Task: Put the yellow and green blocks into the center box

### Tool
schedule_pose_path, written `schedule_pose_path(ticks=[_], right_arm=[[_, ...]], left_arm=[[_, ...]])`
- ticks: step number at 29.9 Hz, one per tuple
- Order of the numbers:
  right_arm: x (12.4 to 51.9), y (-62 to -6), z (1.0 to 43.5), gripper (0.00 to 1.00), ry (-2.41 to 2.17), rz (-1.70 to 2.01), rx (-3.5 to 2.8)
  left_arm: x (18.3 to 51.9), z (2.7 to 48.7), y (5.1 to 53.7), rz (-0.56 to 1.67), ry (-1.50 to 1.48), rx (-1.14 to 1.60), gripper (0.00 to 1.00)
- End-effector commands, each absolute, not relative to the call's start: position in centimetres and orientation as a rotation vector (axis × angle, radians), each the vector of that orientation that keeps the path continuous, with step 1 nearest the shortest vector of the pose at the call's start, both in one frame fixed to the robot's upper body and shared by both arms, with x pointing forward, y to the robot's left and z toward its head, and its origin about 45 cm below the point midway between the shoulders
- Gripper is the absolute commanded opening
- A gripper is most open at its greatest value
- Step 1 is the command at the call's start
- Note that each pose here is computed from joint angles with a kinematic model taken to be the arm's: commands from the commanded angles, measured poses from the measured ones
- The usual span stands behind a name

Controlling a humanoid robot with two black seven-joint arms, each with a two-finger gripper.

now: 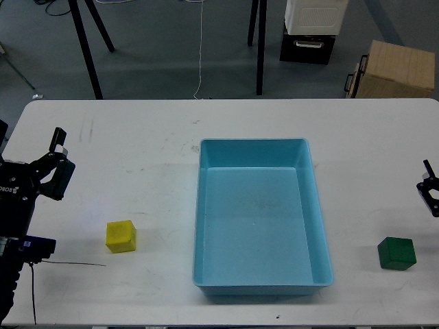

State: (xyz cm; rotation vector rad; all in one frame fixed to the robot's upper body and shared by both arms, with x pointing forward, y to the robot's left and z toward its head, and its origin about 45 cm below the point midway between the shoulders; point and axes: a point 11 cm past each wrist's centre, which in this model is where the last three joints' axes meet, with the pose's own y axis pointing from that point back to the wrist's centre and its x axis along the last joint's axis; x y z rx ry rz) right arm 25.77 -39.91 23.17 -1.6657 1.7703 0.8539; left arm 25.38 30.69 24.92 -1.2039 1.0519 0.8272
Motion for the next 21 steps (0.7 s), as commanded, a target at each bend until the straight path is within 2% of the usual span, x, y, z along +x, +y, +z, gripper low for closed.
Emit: schedule_pose_path(ticks=[1, 4, 12, 16, 21], right_arm=[[28.9, -40.1, 26.6, 1.00, 1.923, 0.733, -2.015], [30.8, -39.0, 28.0, 1.00, 2.012, 0.615, -2.326], [33.8, -36.5, 28.6, 1.00, 2.097, 0.307, -2.997], [34.9, -33.1, 26.9, 1.00, 1.921, 0.050, -3.409], [33.0, -32.0, 24.6, 1.00, 1.527, -0.379, -3.949]], left_arm=[[25.8, 25.5, 30.4, 0.805, 1.041, -1.210, 1.00], [26.2, 25.9, 30.1, 0.788, 1.034, -1.213, 1.00], [26.5, 26.1, 29.6, 0.766, 1.040, -1.235, 1.00], [26.6, 26.0, 29.1, 0.755, 1.049, -1.227, 1.00], [26.7, 26.0, 28.7, 0.745, 1.058, -1.221, 1.00]])
